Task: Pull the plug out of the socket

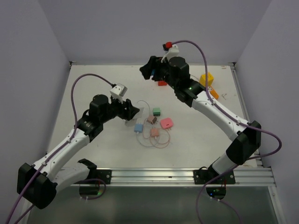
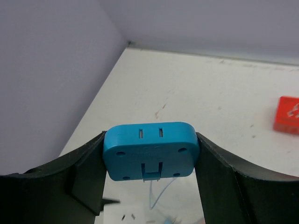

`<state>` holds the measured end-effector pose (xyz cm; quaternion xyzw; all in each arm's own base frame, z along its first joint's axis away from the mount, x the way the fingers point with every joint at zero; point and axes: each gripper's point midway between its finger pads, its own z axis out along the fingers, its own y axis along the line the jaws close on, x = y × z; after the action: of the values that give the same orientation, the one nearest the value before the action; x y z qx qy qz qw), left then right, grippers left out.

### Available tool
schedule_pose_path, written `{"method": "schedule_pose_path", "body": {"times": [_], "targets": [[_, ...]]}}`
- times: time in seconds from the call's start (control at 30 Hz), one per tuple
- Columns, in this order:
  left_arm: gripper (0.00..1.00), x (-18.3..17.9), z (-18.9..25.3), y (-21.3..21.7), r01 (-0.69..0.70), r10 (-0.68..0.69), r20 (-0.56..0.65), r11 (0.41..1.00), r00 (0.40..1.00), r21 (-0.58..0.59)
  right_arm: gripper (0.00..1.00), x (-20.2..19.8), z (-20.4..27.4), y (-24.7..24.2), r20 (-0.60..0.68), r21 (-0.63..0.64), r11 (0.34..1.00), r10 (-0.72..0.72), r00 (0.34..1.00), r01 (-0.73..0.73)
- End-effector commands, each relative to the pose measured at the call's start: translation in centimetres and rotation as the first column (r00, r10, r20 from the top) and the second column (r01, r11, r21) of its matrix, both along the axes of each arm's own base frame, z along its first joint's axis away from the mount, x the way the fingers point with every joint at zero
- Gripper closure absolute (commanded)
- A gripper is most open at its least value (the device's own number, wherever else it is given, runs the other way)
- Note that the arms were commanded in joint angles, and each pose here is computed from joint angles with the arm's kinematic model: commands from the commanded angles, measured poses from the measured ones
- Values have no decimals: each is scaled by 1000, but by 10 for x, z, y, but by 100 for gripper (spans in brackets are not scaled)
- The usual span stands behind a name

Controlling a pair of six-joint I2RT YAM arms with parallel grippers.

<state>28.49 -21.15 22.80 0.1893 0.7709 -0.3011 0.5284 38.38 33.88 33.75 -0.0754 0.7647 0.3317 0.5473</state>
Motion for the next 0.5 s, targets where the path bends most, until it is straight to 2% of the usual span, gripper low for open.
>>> {"method": "schedule_pose_path", "body": {"times": [0.0, 0.2, 0.3, 0.47], "targets": [[100, -10, -9, -4, 54, -53, -35, 998, 998, 28, 100, 30, 76, -38, 189, 102, 984, -162, 969, 145], [100, -9, 0, 1, 24, -24, -9, 1000, 1000, 19, 100, 38, 65, -58, 157, 55, 978, -206, 966, 199], [100, -7, 4, 6, -10, 10, 6, 1000, 1000, 17, 96, 38, 27, -62, 63, -41, 979, -198, 978, 201], [100, -1, 11, 20, -102, 102, 32, 995, 994, 10, 95, 23, -83, -81, -175, -288, 944, -218, 960, 162]]}}
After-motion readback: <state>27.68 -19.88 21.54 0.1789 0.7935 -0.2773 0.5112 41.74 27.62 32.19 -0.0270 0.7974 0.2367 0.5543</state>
